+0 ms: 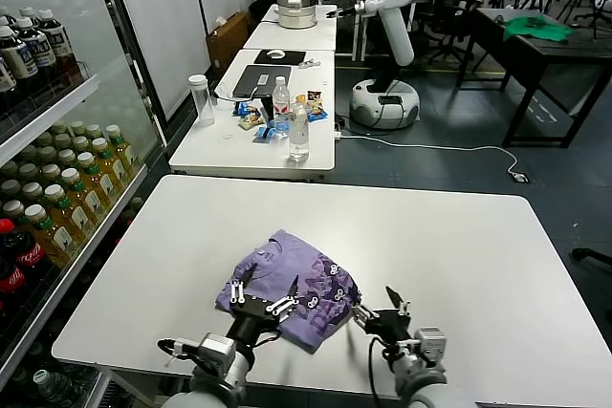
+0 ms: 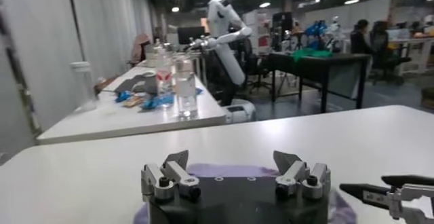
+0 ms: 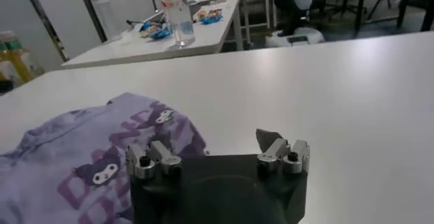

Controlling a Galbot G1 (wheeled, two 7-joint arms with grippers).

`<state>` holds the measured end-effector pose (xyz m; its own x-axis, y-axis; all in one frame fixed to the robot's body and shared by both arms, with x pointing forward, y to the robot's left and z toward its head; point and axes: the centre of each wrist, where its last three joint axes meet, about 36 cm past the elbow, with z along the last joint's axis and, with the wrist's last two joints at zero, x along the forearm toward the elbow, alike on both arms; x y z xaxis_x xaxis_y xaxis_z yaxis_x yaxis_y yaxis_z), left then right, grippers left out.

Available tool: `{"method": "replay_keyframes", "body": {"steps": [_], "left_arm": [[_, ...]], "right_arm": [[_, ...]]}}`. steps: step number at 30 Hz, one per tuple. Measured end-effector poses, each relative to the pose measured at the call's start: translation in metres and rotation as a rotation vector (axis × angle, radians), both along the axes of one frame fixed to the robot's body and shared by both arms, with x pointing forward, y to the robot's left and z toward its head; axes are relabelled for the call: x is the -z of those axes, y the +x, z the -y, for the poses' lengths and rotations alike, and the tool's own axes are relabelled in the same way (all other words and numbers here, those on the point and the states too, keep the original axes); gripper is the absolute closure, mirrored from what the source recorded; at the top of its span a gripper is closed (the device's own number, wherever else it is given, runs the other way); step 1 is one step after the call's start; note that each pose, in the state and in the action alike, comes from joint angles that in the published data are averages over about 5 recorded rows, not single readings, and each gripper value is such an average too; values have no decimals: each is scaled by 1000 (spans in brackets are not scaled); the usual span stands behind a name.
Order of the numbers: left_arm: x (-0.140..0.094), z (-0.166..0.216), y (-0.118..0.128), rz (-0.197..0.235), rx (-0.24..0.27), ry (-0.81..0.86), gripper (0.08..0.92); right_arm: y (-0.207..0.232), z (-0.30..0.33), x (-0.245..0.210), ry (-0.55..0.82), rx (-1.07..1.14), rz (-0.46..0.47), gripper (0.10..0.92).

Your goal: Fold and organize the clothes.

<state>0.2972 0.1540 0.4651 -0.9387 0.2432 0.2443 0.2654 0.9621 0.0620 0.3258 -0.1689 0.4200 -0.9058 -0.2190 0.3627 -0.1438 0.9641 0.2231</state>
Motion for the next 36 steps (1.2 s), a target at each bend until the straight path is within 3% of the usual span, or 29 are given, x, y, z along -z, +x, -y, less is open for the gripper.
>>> {"method": "replay_keyframes", "body": {"steps": [4,14,25,29,36], "left_arm": [[2,-7,-1,-3,-25,-1,177],[2,-17,1,-2,-54,-5,177],[3,-24,4,-6,-68,-5,177],[3,-26,3,-7,-71,-1,177],[2,-28,0,-10,-78,-3,177]], "right_arm": [[11,-13,8,48,20,-22,244],[30,-31,23,139,44,-76,513],[56,-24,28,109,38,-77,822],[73,-16,27,63,10,-70,863],[121,4,20,-68,-58,-41,864]]}}
